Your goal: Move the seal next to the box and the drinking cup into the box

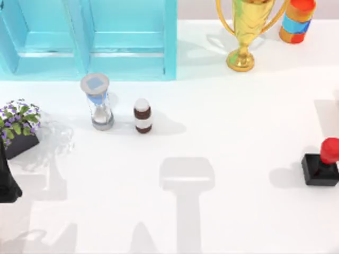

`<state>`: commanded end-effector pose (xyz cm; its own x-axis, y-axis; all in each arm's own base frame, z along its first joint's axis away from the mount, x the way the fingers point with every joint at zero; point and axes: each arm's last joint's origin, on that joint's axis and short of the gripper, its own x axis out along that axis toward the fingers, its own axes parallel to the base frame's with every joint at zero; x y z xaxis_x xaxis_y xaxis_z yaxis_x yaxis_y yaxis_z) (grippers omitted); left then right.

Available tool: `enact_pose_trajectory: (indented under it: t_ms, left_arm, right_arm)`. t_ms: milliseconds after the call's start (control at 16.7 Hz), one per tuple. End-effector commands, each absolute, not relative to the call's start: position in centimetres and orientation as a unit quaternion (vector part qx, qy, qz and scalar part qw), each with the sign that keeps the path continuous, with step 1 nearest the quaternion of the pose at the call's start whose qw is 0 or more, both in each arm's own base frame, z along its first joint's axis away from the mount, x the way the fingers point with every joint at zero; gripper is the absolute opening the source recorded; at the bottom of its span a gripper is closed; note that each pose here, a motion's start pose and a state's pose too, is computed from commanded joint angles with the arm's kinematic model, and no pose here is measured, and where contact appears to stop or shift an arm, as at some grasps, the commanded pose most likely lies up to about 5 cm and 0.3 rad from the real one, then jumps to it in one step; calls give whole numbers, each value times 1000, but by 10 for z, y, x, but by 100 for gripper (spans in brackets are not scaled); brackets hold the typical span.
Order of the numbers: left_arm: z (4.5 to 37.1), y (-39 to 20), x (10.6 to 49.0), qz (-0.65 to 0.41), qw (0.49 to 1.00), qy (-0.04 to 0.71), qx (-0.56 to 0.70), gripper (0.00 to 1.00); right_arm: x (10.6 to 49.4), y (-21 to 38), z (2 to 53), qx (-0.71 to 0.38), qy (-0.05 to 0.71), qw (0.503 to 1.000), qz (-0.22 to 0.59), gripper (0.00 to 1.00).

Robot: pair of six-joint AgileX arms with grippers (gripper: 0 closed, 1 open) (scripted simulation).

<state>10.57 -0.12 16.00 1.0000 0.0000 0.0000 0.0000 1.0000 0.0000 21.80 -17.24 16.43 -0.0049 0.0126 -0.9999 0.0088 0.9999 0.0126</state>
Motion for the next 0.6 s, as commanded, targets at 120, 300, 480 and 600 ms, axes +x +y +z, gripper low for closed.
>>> enact_pose_trajectory:
  t_ms: [120, 300, 480, 600]
  left_arm:
    - [160, -1, 106, 0, 1000, 0, 0, 100]
    - [160, -1, 106, 0, 1000, 0, 0, 100]
    - [160, -1, 106, 0, 1000, 0, 0, 100]
    - [160, -1, 106, 0, 1000, 0, 0, 100]
  right_arm:
    - [218, -172, 164, 8, 709, 705, 1, 100]
    - [220, -173, 170, 4, 700, 714, 0, 100]
    - [233, -176, 200, -15, 662, 749, -2, 100]
    - [237, -178, 222, -22, 646, 763, -2, 100]
